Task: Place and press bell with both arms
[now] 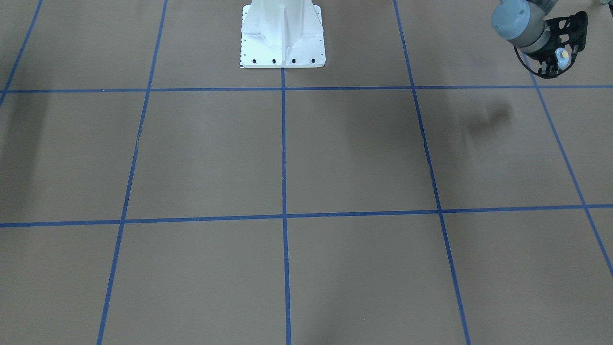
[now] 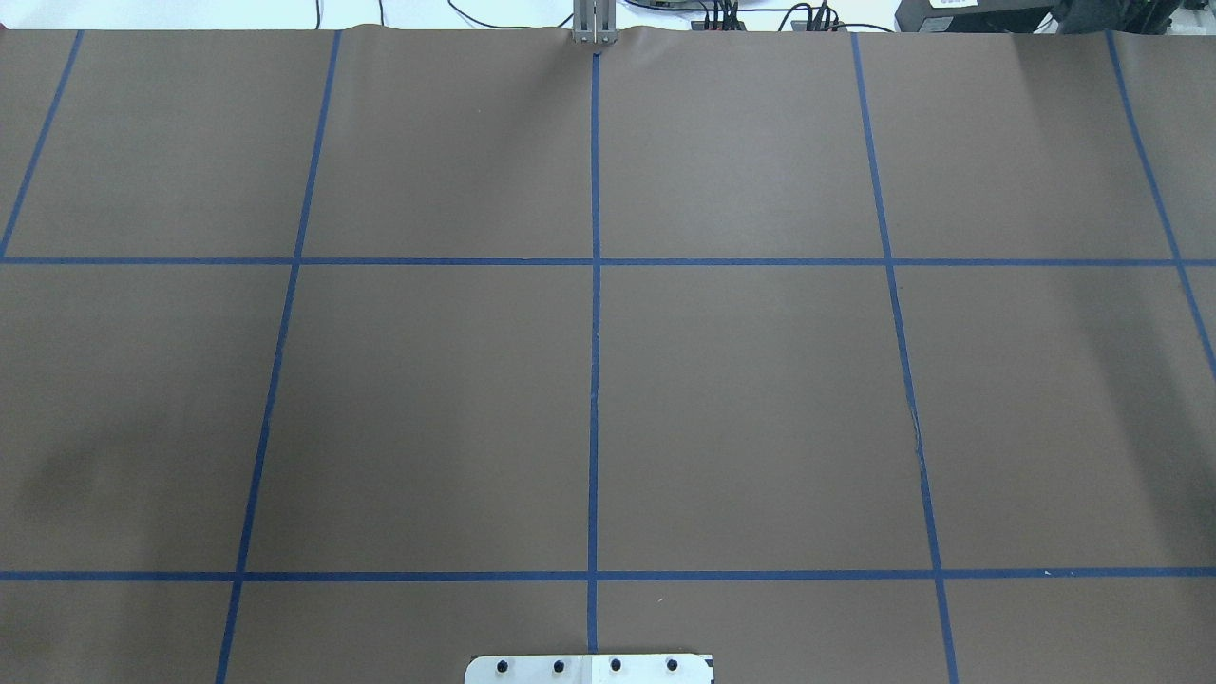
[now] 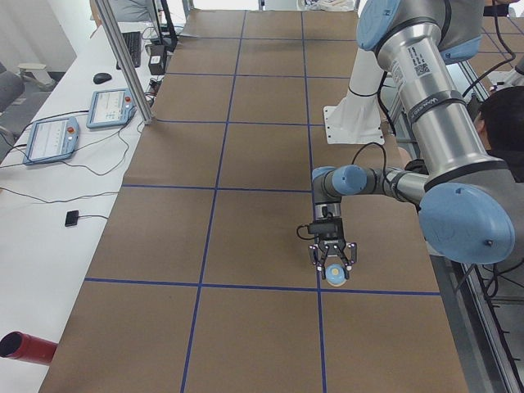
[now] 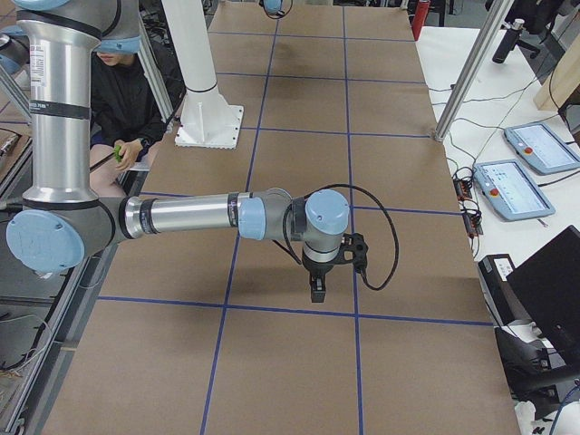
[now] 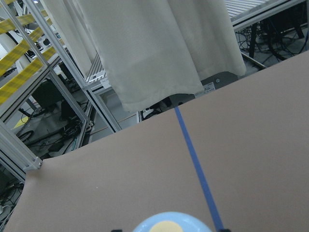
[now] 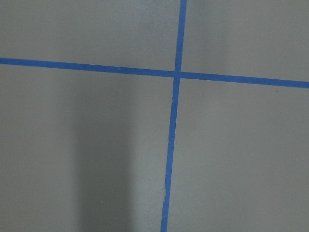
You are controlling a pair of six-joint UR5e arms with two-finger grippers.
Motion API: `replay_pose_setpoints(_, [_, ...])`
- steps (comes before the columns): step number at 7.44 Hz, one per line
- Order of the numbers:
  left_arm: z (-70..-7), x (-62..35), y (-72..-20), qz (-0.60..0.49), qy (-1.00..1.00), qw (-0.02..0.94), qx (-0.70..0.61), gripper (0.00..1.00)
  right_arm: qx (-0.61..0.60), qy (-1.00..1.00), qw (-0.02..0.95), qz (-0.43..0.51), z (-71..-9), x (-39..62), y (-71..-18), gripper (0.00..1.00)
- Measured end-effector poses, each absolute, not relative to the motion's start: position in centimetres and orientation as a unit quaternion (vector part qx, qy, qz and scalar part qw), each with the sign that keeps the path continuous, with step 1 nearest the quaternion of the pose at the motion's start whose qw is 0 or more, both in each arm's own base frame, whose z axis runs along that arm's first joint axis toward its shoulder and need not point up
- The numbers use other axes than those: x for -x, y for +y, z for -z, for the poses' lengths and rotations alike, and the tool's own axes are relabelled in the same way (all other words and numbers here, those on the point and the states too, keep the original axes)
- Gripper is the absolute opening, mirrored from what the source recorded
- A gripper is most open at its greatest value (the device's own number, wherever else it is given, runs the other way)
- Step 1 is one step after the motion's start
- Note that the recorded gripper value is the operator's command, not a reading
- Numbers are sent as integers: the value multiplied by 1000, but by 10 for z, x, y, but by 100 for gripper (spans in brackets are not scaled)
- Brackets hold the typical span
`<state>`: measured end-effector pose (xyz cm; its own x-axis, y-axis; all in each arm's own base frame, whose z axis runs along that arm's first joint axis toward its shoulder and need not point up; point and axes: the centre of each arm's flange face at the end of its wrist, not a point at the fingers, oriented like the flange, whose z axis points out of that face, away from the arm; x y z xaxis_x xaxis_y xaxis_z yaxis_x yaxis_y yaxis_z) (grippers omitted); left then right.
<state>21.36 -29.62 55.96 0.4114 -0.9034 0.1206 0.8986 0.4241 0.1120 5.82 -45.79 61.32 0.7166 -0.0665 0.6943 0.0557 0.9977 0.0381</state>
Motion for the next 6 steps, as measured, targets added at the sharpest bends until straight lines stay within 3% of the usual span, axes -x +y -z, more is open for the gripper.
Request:
replay_pose_setpoints(2, [-477, -236, -391, 493, -24, 868, -49, 0, 1, -375, 926, 30, -622, -58, -458, 100])
replay_pose_setpoints(6, [-336, -318, -489, 361, 72, 913, -179, 0, 8, -377, 926, 27, -628, -58, -457, 100])
